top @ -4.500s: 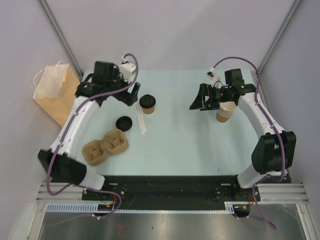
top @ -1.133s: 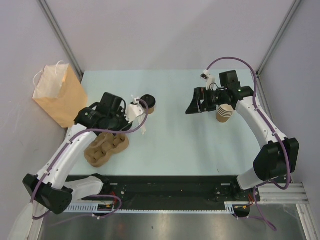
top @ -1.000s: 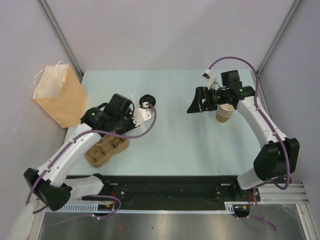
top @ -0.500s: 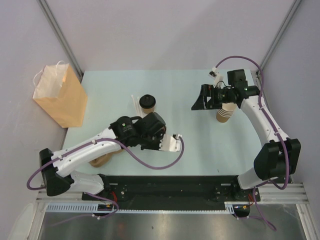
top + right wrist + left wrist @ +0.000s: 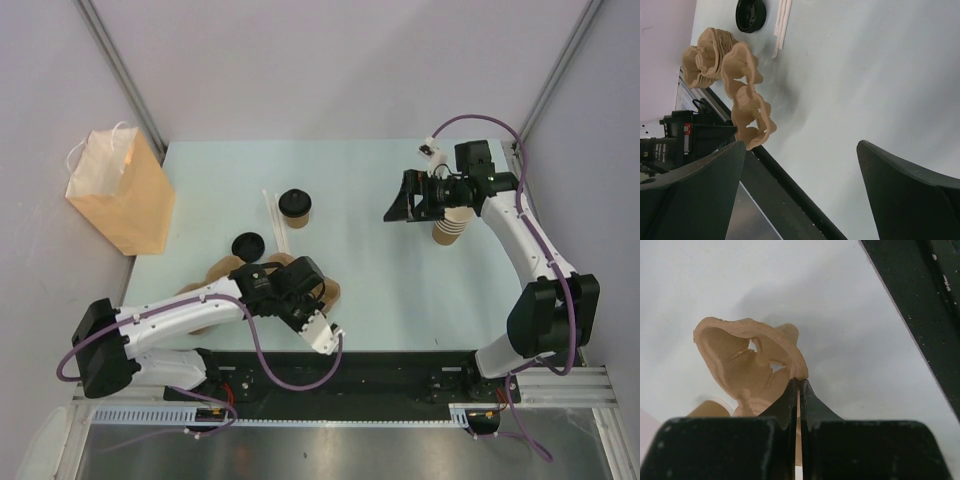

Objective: Pack the takeout coffee

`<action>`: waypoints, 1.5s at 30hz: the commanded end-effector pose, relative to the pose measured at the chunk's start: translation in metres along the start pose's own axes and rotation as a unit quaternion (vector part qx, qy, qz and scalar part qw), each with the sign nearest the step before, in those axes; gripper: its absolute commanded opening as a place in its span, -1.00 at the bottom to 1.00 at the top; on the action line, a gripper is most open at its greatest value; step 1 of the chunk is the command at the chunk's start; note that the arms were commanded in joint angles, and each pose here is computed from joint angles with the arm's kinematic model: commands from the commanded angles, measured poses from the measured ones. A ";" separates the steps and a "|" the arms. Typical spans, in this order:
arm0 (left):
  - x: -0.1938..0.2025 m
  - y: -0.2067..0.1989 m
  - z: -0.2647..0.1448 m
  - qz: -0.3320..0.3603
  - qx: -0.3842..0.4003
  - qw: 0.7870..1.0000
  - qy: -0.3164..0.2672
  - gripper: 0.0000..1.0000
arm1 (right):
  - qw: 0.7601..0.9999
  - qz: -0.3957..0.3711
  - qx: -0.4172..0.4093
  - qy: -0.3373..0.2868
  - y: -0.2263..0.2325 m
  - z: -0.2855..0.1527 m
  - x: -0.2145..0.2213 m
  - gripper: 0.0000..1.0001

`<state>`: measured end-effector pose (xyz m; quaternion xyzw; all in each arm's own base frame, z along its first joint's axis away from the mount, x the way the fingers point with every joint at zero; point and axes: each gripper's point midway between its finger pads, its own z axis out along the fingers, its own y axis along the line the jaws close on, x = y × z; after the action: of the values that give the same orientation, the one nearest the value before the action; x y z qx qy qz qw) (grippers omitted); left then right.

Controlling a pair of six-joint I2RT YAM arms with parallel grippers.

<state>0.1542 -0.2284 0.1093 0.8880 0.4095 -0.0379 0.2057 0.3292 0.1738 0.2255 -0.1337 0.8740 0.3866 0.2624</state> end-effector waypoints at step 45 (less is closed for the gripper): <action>0.071 0.110 -0.267 -0.453 -0.376 0.799 -0.122 0.92 | 0.999 -0.025 -0.010 -0.042 0.014 -0.024 -0.014 0.99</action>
<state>0.2523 -0.1610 0.3499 0.5547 0.6485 -0.0358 0.5201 0.3279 0.1665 0.2364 -0.1289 0.8691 0.3877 0.2788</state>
